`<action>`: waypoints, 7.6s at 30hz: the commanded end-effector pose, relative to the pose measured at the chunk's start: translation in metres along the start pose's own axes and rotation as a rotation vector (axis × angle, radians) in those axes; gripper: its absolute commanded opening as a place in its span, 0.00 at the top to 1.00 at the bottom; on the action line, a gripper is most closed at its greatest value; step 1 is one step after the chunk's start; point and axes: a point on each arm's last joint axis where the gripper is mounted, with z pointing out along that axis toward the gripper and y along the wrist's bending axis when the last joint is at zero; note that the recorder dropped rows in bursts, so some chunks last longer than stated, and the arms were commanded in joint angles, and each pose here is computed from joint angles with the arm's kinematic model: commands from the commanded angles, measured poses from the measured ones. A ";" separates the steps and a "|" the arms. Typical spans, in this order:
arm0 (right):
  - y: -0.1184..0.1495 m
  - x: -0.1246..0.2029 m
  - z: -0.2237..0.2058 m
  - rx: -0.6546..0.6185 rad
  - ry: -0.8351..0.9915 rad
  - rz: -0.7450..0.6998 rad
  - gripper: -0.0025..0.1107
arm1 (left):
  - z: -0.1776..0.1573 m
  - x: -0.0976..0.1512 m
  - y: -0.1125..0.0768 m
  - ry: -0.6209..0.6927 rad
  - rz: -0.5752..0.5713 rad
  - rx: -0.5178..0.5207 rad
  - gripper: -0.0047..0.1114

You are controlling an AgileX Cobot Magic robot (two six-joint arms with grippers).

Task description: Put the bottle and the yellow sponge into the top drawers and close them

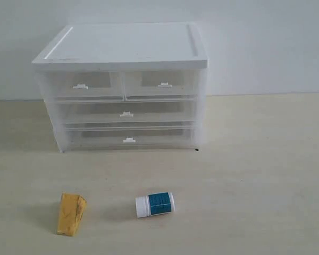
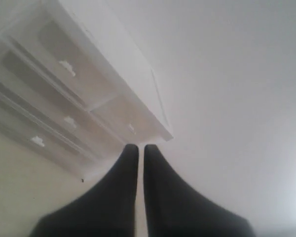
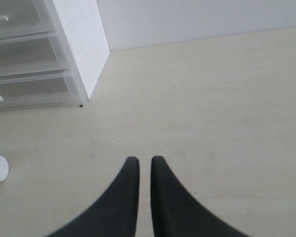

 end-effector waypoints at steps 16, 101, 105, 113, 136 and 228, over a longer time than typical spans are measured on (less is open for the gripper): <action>0.000 -0.001 0.000 0.002 -0.011 -0.007 0.92 | 0.163 -0.029 0.043 0.387 -0.058 -0.112 0.93; 0.000 -0.001 0.000 0.002 -0.011 -0.007 0.92 | 0.264 -0.026 0.033 0.310 0.813 -0.321 0.45; 0.000 -0.001 0.000 0.002 -0.011 -0.007 0.92 | 0.264 -0.026 0.033 0.310 0.813 -0.321 0.45; 0.000 -0.001 0.000 0.002 -0.011 -0.007 0.92 | 0.264 -0.026 0.033 0.310 0.813 -0.321 0.45; 0.005 -0.033 -0.007 -0.145 -0.349 0.458 0.92 | 0.264 -0.025 0.033 0.313 0.812 -0.317 0.45; 0.146 -0.059 0.324 -0.621 0.248 1.087 0.61 | 0.263 -0.029 0.035 0.285 0.825 -0.351 0.45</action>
